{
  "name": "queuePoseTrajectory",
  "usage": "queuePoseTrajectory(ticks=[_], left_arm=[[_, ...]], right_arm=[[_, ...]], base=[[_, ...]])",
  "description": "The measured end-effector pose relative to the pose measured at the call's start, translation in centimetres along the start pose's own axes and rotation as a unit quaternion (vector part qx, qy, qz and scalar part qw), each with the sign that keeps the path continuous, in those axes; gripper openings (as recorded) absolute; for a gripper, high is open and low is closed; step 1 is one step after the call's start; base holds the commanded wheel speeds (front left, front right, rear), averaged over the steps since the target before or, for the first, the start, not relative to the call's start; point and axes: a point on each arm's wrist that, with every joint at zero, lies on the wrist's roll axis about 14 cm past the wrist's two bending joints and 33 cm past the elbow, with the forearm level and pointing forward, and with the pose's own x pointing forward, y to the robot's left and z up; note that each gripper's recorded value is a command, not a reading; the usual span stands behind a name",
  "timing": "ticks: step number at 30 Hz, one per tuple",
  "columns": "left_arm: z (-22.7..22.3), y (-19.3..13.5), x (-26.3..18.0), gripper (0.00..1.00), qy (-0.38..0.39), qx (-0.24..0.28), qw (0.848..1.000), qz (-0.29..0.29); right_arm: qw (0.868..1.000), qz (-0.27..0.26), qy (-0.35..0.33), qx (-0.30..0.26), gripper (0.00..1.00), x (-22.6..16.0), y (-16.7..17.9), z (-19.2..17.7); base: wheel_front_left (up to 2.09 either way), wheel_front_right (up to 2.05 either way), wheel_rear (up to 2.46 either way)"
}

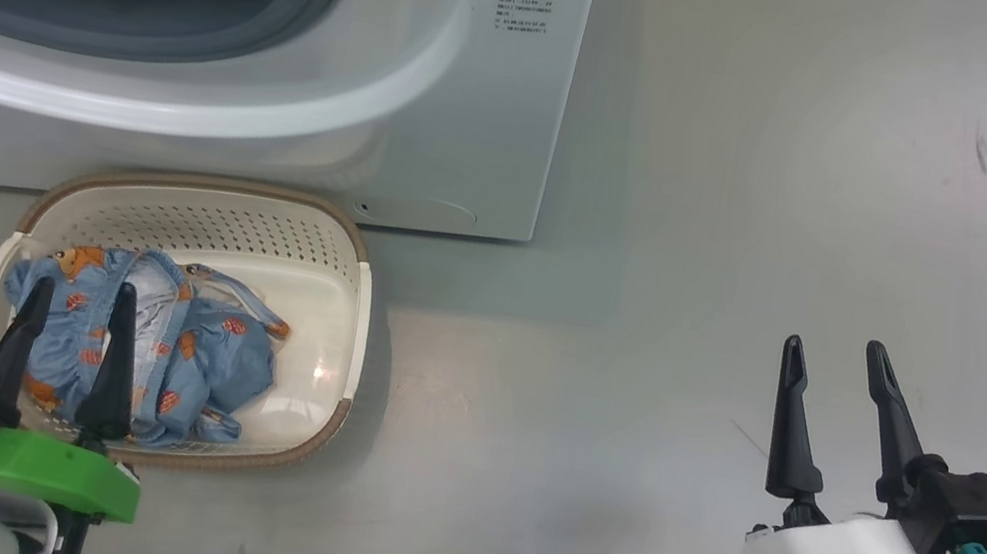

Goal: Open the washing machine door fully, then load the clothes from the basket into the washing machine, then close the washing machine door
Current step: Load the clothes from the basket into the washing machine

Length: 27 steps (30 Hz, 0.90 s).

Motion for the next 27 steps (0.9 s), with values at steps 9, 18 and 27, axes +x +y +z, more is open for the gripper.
queuePoseTrajectory(ticks=[9, 18, 27], left_arm=[[-4.2, 1.4, 3.4, 1.00, 0.059, 0.012, 0.998, 0.012], [-8.7, 3.4, 6.7, 1.00, 0.119, 0.018, 0.992, 0.030], [-15.3, 6.4, 8.3, 1.00, 0.223, 0.031, 0.972, 0.070]], right_arm=[[1.000, 0.000, 0.023, 0.002, 1.00, 2.3, -0.6, -2.3], [0.999, -0.010, 0.041, 0.004, 1.00, 4.4, -1.9, -4.7], [0.997, -0.020, 0.076, 0.003, 1.00, 5.8, -3.3, -8.4]], base=[[0.00, 0.00, 0.00], [0.00, 0.00, 0.00], [0.00, 0.00, 0.00]])
